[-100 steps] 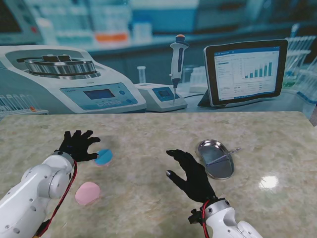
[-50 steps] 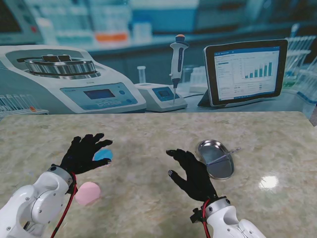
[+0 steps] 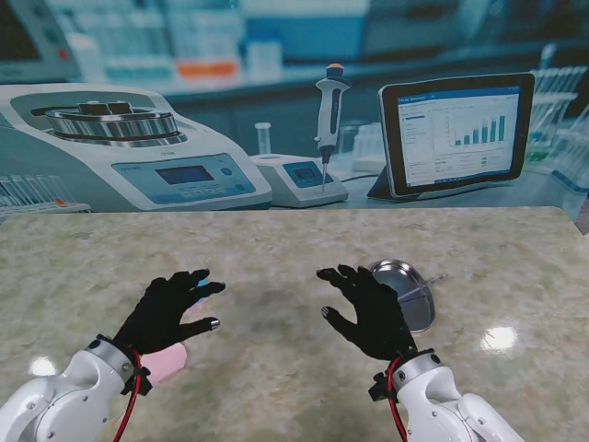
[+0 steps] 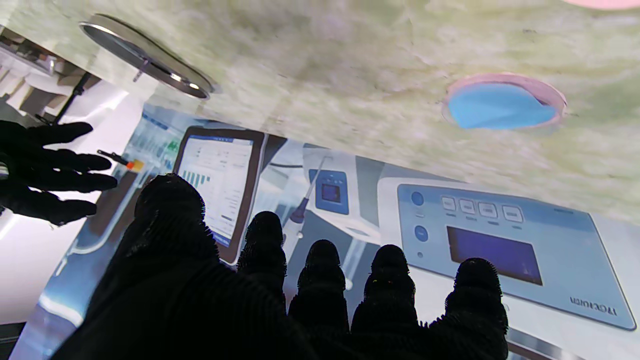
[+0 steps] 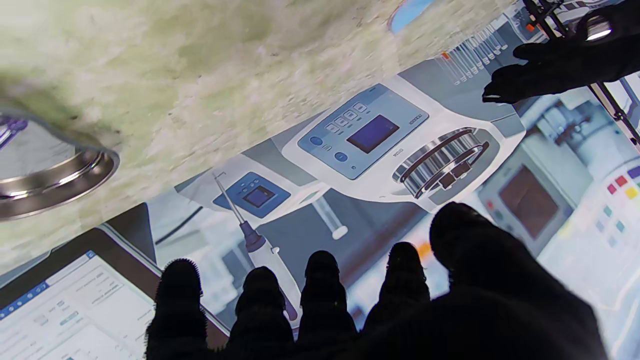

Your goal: Line a culture dish with filter paper and press it flat with a glass rod

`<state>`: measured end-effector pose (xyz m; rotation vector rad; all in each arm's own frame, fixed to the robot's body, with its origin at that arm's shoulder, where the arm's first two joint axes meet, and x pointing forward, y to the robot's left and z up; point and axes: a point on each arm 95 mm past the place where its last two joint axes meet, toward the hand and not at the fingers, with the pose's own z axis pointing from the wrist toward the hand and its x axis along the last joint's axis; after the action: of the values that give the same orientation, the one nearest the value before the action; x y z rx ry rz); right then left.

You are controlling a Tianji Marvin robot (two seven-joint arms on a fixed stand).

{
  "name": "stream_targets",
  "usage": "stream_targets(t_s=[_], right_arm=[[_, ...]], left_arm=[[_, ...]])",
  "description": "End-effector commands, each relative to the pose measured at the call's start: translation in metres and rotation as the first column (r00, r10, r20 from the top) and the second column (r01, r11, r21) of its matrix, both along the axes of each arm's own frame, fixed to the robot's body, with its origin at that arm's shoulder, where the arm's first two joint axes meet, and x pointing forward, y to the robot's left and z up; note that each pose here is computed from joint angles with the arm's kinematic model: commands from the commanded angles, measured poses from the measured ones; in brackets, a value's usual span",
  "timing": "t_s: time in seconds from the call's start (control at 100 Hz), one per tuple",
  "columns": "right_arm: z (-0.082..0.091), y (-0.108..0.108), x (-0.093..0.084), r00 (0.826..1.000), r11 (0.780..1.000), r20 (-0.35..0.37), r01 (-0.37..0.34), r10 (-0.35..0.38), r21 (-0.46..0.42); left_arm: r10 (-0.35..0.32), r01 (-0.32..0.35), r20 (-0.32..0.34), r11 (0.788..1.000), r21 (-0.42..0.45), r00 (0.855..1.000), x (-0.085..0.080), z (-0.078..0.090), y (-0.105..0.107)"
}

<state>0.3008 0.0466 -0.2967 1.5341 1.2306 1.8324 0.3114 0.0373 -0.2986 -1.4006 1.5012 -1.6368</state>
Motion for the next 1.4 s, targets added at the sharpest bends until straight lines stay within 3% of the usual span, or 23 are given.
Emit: stream_targets(t_s=[0.0, 0.22, 0.53, 0.83, 1.2, 1.39], right_arm=[[0.005, -0.003, -0.001, 1.000, 1.000, 0.003, 0.006, -0.006, -0.020], [0.011, -0.018, 0.002, 1.000, 0.994, 0.001, 0.028, -0.029, -0.108], [0.017, -0.044, 0.016, 0.998, 0.963, -0.008, 0.060, -0.064, -0.261], [0.019, -0.080, 0.040, 0.993, 0.899, -0.013, 0.100, -0.116, -0.427], [0.012, -0.119, 0.077, 0.990, 0.794, -0.021, 0.100, -0.141, -0.600], [0.003, -0.133, 0.094, 0.986, 0.768, -0.031, 0.106, -0.162, -0.631]], left_arm=[[-0.018, 0.017, -0.019, 1.000, -0.017, 1.000, -0.008, -0.006, -0.007], [-0.019, 0.017, -0.051, 0.999, -0.052, 0.999, -0.022, -0.013, -0.013], [-0.050, 0.050, 0.000, 0.997, -0.058, 0.999, -0.034, -0.006, -0.013], [-0.060, 0.060, 0.015, 0.996, -0.065, 0.998, -0.031, -0.006, -0.014], [-0.044, 0.046, 0.033, 0.996, -0.073, 0.999, -0.030, -0.006, -0.006], [-0.026, 0.028, 0.029, 0.997, -0.074, 0.999, -0.029, -0.007, -0.004]])
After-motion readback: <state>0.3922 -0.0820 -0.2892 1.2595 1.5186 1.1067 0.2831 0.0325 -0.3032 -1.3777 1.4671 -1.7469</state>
